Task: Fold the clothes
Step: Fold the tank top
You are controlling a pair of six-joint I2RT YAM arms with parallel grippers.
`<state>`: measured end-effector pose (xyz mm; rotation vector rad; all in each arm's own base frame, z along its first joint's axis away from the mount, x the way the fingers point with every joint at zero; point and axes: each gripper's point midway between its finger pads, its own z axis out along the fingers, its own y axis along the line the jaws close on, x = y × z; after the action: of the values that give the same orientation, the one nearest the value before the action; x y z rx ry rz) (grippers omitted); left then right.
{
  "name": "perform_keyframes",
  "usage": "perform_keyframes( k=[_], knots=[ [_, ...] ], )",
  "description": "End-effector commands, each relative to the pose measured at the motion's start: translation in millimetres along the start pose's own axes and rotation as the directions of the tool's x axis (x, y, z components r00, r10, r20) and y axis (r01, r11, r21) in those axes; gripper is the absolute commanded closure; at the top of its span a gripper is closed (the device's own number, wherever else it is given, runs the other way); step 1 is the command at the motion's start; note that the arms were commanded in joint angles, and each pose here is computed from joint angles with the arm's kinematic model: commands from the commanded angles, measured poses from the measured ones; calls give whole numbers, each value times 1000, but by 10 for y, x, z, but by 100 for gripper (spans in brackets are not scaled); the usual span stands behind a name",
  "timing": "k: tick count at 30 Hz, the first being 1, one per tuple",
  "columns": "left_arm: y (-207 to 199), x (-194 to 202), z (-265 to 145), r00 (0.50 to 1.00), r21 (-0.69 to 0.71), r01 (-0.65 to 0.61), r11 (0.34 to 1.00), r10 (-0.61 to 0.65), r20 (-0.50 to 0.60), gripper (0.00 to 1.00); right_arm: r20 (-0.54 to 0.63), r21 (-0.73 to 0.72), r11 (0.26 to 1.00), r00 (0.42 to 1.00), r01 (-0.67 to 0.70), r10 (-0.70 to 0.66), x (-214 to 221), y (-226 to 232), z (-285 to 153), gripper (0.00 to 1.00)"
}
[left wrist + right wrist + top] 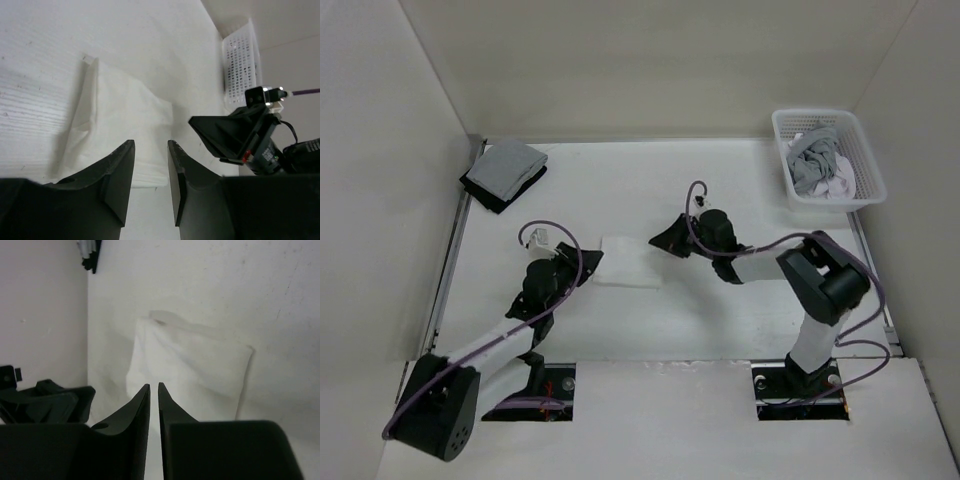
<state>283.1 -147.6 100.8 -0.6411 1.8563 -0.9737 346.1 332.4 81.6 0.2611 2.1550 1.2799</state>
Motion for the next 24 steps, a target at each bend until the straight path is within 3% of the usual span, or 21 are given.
perform_keyframes(
  k=[1, 7, 10, 17, 24],
  knots=[
    [-356, -298, -70, 993, 49, -89, 995, 84, 81, 68, 131, -174, 978, 987, 113, -91, -412, 606, -480, 83],
    [-454, -775, -172, 951, -79, -225, 971, 236, 199, 59, 328, -70, 976, 929, 205, -172, -886, 488, -1226, 58],
    [-311, -859, -127, 949, -170, -227, 959, 257, 181, 55, 418, 4, 978, 888, 209, -192, -1045, 383, -1440, 47],
    [70, -908, -60, 966, -322, -182, 929, 231, 119, 53, 607, 180, 977, 769, 114, -202, -1199, -143, -1770, 34],
    [289, -1147, -149, 959, -381, -127, 916, 211, 189, 53, 613, 195, 975, 763, 106, -206, -1232, -191, -1771, 34]
  ],
)
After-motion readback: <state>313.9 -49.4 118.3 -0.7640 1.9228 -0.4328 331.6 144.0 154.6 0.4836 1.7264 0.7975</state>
